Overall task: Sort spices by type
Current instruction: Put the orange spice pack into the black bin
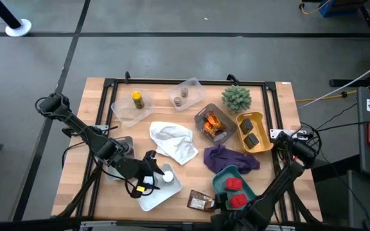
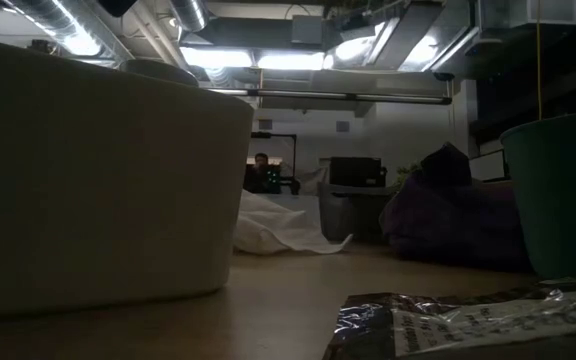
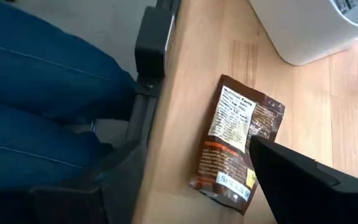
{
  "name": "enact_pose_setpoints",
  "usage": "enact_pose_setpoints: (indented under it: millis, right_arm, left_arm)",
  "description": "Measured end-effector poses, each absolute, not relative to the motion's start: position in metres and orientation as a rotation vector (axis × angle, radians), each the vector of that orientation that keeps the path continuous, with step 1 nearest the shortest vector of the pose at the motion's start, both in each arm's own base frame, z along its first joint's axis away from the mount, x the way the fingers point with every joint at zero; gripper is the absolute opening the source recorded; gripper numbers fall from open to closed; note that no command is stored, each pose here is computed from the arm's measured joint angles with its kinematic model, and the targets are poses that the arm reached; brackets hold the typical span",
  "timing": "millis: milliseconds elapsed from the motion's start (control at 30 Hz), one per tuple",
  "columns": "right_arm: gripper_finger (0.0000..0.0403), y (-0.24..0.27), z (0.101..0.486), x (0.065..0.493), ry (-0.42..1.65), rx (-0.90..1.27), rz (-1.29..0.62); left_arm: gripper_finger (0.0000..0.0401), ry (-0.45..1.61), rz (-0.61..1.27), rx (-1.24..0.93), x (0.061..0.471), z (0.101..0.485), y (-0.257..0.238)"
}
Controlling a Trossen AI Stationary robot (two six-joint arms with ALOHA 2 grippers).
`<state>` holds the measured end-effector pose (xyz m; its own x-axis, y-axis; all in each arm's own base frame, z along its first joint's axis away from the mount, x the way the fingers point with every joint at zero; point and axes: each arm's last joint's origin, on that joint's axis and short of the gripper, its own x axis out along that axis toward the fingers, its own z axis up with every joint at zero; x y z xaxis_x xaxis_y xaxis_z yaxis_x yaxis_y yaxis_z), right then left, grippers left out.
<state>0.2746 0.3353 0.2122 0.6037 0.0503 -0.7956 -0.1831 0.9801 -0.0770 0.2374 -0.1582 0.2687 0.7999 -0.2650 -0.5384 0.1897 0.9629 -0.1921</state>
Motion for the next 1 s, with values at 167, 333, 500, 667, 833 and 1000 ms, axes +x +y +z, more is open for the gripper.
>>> enact_pose_setpoints:
  millis: [167, 333, 500, 667, 833, 1000]
  right_arm:
    - [0.0285, 0.335, 0.201, 0.277, 0.945, -0.196, 0.134]
    - [0.0285, 0.335, 0.19, 0.276, 0.998, -0.23, 0.131]
    - [0.0285, 0.335, 0.178, 0.276, 1.036, -0.261, 0.121]
    - [0.0285, 0.332, 0.176, 0.275, 1.044, -0.302, 0.087]
    - [0.0285, 0.326, 0.176, 0.275, 1.053, -0.343, 0.05]
    - [0.0285, 0.326, 0.176, 0.278, 1.052, -0.38, 0.082]
  left_arm:
    - [0.0265, 0.601, -0.233, -0.167, 0.237, 0.269, -0.158]
    - [0.0265, 0.601, -0.235, -0.163, 0.237, 0.269, -0.158]
    - [0.0265, 0.602, -0.231, -0.175, 0.237, 0.269, -0.158]
    - [0.0265, 0.603, -0.23, -0.181, 0.237, 0.269, -0.159]
    - [0.0265, 0.603, -0.231, -0.178, 0.237, 0.269, -0.159]
    - [0.0265, 0.603, -0.231, -0.176, 0.237, 0.269, -0.159]
